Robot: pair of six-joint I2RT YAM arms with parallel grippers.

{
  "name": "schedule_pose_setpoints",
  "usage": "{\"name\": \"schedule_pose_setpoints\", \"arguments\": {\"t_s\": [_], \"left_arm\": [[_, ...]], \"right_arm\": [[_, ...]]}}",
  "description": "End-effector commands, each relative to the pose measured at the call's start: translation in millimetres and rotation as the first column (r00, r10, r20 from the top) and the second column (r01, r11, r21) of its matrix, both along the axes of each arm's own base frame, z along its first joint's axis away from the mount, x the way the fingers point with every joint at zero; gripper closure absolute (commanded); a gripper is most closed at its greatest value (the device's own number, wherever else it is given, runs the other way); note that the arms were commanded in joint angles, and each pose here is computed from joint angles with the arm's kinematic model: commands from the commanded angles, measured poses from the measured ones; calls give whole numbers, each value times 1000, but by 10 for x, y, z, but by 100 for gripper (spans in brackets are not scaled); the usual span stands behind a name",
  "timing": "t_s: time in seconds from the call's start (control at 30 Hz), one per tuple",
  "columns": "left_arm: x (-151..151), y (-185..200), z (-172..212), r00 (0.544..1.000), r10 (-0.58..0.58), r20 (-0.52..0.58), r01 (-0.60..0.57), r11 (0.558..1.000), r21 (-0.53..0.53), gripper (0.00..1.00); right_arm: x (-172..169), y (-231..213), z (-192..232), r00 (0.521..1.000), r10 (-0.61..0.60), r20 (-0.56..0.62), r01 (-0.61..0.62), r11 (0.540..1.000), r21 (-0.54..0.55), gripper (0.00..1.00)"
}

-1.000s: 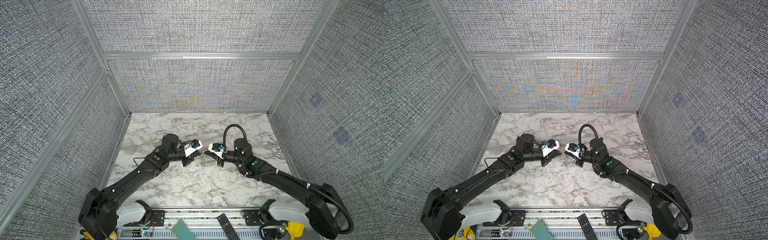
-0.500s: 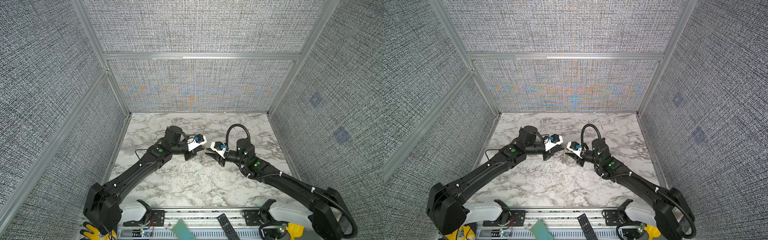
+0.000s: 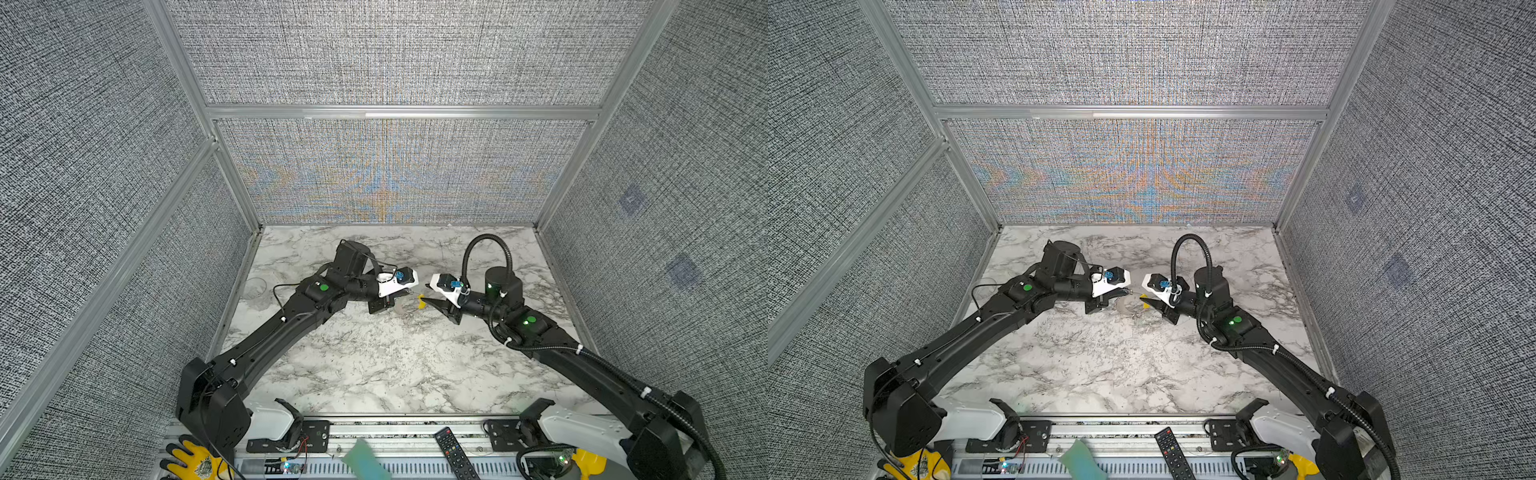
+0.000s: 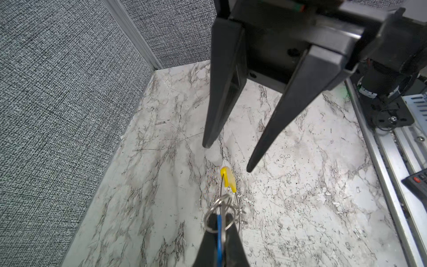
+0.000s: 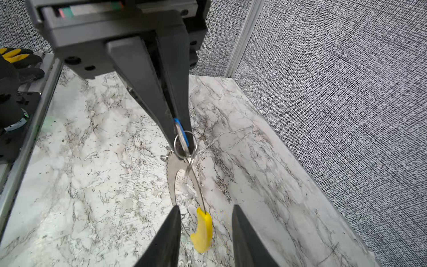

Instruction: Remove the keys from the keyring

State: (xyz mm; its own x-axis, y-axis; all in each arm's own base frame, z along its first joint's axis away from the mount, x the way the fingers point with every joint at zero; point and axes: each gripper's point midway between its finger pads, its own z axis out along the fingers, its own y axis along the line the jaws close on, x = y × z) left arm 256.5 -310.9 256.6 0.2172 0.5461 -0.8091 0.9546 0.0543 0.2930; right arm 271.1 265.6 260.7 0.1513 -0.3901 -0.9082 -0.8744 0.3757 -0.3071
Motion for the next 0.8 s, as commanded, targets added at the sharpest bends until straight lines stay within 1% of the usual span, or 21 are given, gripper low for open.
{"name": "schedule_pose_setpoints", "arguments": {"t_s": [0.0, 0.23, 0.33, 0.47, 0.6, 0.77], "left_arm": [[-38, 13, -19, 999, -41, 29, 40, 998, 41, 100], [-33, -32, -5, 995, -70, 68, 65, 995, 72, 100], [-33, -47, -9, 993, -79, 88, 72, 994, 86, 100], [-36, -53, 5, 989, -89, 121, 77, 992, 99, 100], [-17, -54, 40, 982, -90, 164, 73, 991, 109, 100], [49, -31, 63, 971, -82, 226, 51, 989, 139, 100]], "right_arm": [[-4, 5, -34, 1000, 9, -12, -10, 1000, -21, 61], [25, 92, -14, 998, 21, -53, -19, 999, 42, 57], [14, 140, 3, 997, 37, -66, -32, 996, 83, 56], [-27, 152, 3, 996, 52, -73, -44, 993, 106, 56], [-207, 195, -40, 984, 146, -101, -136, 985, 102, 57], [-339, 214, -44, 969, 206, -138, -191, 975, 117, 59]]}}
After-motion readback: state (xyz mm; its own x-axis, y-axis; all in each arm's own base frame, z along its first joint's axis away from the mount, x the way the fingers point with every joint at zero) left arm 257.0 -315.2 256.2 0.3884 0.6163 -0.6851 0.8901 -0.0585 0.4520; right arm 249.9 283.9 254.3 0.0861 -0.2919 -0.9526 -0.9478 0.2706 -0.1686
